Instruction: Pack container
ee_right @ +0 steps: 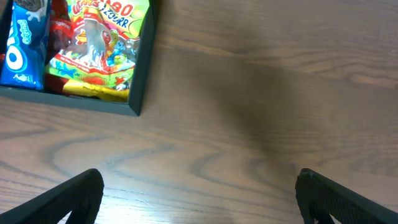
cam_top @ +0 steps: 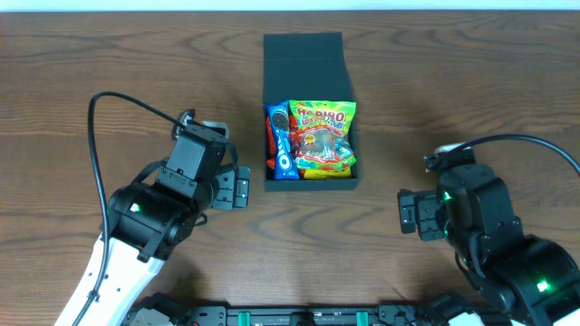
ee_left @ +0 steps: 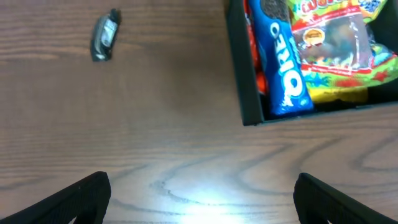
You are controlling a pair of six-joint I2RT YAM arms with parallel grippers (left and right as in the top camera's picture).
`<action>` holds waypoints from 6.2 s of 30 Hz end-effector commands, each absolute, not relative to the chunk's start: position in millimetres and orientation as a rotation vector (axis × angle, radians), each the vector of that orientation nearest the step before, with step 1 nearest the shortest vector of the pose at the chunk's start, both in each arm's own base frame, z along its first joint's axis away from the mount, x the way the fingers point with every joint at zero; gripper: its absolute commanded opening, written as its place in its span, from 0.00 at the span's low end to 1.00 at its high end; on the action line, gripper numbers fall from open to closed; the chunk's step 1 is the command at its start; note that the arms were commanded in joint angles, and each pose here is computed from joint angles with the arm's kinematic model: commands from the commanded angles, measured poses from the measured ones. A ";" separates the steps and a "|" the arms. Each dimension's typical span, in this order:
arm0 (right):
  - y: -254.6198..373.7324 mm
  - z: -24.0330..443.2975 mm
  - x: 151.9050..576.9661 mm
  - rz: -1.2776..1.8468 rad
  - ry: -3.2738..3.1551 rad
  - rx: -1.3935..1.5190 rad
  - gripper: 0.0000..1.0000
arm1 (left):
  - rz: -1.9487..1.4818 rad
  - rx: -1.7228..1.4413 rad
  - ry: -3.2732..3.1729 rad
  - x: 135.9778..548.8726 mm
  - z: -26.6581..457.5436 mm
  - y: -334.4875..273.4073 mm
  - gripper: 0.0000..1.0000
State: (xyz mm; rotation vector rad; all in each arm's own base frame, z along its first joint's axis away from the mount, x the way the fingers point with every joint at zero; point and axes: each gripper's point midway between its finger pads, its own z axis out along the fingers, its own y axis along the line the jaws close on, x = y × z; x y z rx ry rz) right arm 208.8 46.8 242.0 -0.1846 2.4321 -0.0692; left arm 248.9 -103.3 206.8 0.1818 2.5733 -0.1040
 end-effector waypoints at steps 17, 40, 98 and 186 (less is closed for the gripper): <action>43.8 242.1 208.7 -0.075 2.431 -0.182 0.99 | 0.159 0.091 2.748 349.0 214.5 -18.0 0.95; 44.5 243.2 210.2 -0.072 2.425 -0.181 0.99 | 0.128 0.140 2.799 405.5 165.1 -8.3 0.95; 50.5 222.2 223.3 -0.117 2.520 -0.198 0.99 | 0.094 0.114 3.027 459.4 5.9 10.9 0.58; 50.3 221.8 222.7 -0.110 2.524 -0.175 0.99 | -0.196 -0.007 3.016 370.9 74.3 -264.2 0.17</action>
